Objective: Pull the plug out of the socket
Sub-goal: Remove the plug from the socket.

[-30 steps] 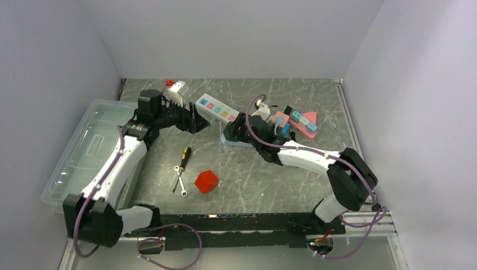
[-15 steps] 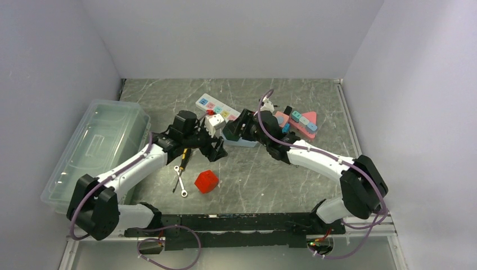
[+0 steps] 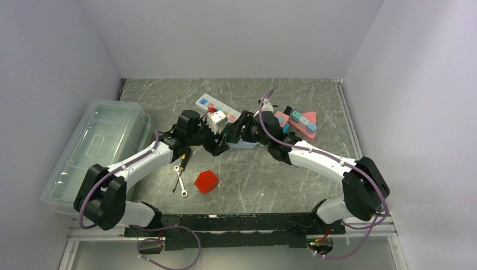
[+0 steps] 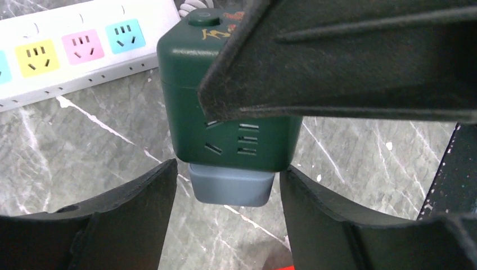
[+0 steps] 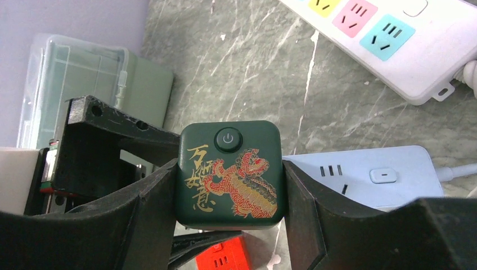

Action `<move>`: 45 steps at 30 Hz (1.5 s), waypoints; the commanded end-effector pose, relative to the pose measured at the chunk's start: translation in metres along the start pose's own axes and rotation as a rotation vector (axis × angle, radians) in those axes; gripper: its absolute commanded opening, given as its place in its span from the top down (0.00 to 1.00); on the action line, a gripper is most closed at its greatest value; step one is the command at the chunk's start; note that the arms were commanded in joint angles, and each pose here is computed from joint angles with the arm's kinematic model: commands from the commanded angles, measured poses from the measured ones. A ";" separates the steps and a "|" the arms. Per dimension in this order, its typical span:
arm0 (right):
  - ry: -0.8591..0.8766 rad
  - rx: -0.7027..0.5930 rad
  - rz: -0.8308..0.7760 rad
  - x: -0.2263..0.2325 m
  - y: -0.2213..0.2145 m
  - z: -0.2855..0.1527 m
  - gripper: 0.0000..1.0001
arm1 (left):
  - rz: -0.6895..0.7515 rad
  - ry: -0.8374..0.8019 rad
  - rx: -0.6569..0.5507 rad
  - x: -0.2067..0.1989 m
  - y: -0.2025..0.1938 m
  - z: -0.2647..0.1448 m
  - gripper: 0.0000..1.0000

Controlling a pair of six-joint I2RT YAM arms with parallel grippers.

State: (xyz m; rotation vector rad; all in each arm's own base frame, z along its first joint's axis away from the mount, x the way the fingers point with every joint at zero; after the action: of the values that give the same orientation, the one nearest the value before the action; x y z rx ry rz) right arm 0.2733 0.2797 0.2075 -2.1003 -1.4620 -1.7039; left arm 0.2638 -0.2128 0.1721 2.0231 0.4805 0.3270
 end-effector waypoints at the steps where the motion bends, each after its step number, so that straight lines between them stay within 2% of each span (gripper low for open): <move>1: 0.090 -0.038 0.009 0.024 0.014 -0.014 1.00 | 0.004 -0.026 -0.061 0.002 0.015 0.008 0.32; 5: 0.086 -0.034 0.013 0.023 0.013 -0.015 1.00 | -0.009 -0.015 -0.061 0.002 0.017 0.007 0.46; 17: 0.005 -0.061 0.012 0.001 0.014 -0.014 1.00 | 0.029 -0.030 -0.048 -0.006 0.017 0.009 0.99; 25: -0.008 -0.037 0.087 -0.017 0.021 -0.014 1.00 | 0.046 -0.015 -0.039 -0.007 0.015 0.010 1.00; 31: 0.002 -0.072 0.060 -0.013 0.018 -0.020 1.00 | 0.008 -0.006 -0.005 -0.006 0.013 0.012 1.00; 39: -0.036 -0.142 -0.059 0.007 -0.016 -0.030 1.00 | 0.002 -0.003 0.000 -0.006 0.013 0.011 1.00; 45: -0.054 -0.139 -0.045 0.003 -0.012 -0.030 1.00 | 0.019 -0.003 0.006 -0.005 0.011 0.011 1.00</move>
State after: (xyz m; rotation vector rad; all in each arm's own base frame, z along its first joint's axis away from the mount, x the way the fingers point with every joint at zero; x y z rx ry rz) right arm 0.2440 0.2763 0.1989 -2.2163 -1.4885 -1.7789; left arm 0.2482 -0.2260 0.1582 2.0855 0.4857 0.2115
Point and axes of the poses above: each gripper's point midway between its finger pads, its own z axis out along the fingers, its own x axis along the line the jaws close on, y = z × x, the point moved 6 cm from there along -z, back along the fingers, and after that the axes turned 11 degrees about z, right-handed, at the moved point
